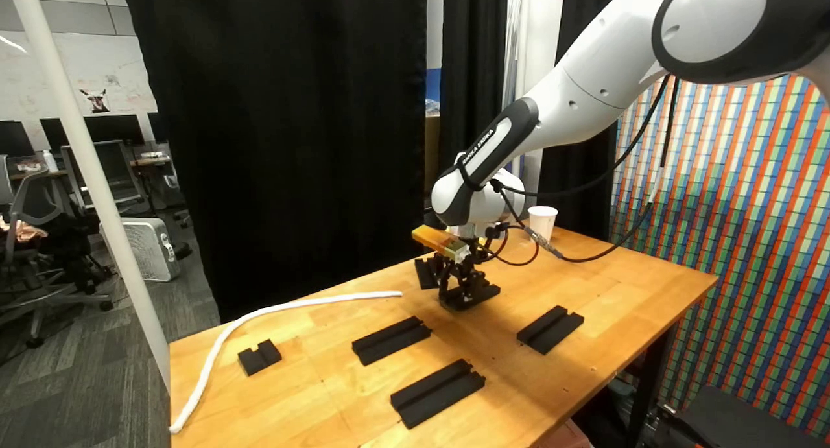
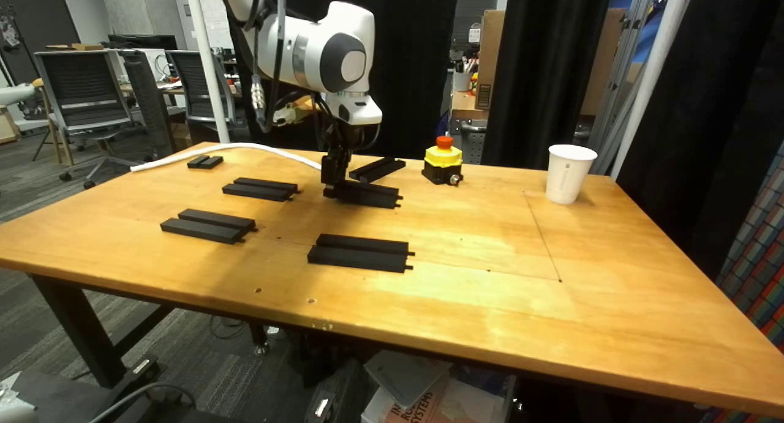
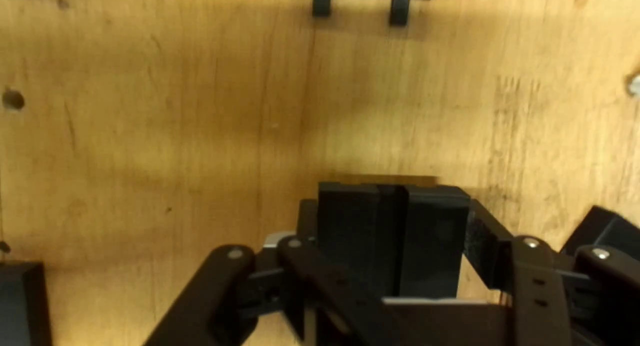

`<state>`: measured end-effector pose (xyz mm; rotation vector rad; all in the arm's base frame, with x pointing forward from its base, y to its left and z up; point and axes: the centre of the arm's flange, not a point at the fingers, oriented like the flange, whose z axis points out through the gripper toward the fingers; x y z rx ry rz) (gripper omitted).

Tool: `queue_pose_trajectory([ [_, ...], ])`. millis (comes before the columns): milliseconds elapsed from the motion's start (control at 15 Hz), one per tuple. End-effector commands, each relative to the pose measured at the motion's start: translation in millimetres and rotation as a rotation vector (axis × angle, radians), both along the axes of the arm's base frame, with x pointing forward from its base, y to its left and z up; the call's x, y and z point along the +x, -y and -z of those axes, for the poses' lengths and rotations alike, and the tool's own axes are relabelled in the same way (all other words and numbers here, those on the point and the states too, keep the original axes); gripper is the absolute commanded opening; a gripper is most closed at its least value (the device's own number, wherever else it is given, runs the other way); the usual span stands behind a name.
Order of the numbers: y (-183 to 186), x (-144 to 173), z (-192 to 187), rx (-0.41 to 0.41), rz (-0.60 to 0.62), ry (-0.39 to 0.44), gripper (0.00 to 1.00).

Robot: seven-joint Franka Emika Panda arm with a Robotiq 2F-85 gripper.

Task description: Arrange the black objects on the table

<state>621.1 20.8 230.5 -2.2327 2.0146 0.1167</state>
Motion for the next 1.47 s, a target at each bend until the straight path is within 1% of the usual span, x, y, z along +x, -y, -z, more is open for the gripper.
queue_pose_trajectory([
  [0,-28,5,-18,0.067,-0.016,0.016,0.45],
  [333,-51,0,-12,0.103,-0.004,-0.016,0.45],
  [733,-57,-5,-6,0.119,0.024,-0.036,0.45],
  [1400,-70,-22,7,0.175,0.074,-0.057,0.45],
])
